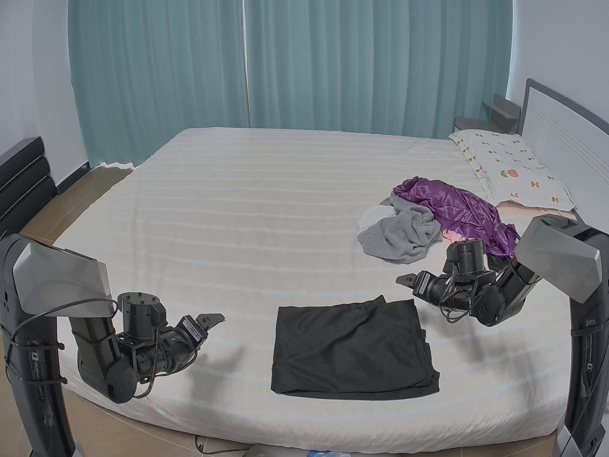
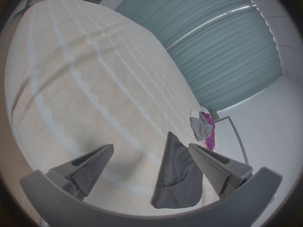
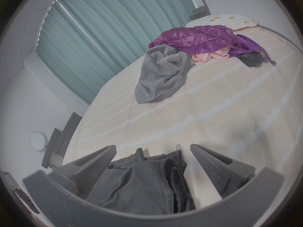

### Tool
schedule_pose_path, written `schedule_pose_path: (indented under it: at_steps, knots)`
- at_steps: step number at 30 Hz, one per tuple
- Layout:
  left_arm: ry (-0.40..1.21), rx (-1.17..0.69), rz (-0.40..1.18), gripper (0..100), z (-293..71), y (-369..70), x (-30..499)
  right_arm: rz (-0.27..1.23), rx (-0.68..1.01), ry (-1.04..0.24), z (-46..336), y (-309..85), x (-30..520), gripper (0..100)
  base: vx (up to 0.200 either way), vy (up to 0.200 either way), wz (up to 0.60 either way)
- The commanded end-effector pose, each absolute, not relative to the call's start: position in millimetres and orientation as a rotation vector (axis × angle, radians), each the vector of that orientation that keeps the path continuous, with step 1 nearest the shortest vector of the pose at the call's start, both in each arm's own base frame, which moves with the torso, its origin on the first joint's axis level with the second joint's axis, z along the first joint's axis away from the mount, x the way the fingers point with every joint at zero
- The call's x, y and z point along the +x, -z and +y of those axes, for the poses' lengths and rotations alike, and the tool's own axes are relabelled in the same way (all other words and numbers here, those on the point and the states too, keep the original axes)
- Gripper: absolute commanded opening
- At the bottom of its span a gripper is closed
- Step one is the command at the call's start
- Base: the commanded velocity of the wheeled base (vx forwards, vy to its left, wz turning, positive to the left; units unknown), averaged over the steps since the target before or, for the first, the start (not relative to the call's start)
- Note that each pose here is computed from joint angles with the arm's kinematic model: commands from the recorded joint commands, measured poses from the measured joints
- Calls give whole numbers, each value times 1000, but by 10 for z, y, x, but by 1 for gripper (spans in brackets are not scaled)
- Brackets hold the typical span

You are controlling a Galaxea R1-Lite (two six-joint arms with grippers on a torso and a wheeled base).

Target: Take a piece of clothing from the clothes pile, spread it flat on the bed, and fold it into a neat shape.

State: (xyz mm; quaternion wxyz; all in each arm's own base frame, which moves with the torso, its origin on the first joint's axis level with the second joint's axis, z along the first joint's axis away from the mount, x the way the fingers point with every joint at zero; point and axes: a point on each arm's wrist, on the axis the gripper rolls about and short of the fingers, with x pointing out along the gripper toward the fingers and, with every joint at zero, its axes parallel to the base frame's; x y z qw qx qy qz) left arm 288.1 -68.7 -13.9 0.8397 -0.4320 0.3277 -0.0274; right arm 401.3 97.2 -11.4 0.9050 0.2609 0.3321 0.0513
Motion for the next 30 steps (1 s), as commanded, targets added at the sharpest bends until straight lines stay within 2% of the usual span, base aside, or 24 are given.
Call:
schedule_pose_path:
  at_steps: [1,12,13,24,30]
  knots:
    - [57,-915,694,100,-686,143,2881,701,552,-135,1004,135,4012,100,0,0,0]
    - [56,-914,695,100,-686,147,2881,752,557,-146,1030,393,4066,100,0,0,0]
    - [56,-914,695,100,-686,147,2881,748,560,-138,994,394,4081,0,0,0,0]
    - [40,-907,677,100,-704,167,2926,744,584,-81,755,449,4130,0,0,0,0]
    - [-19,-845,588,100,-868,242,3136,716,631,-54,657,417,4215,0,0,0,0]
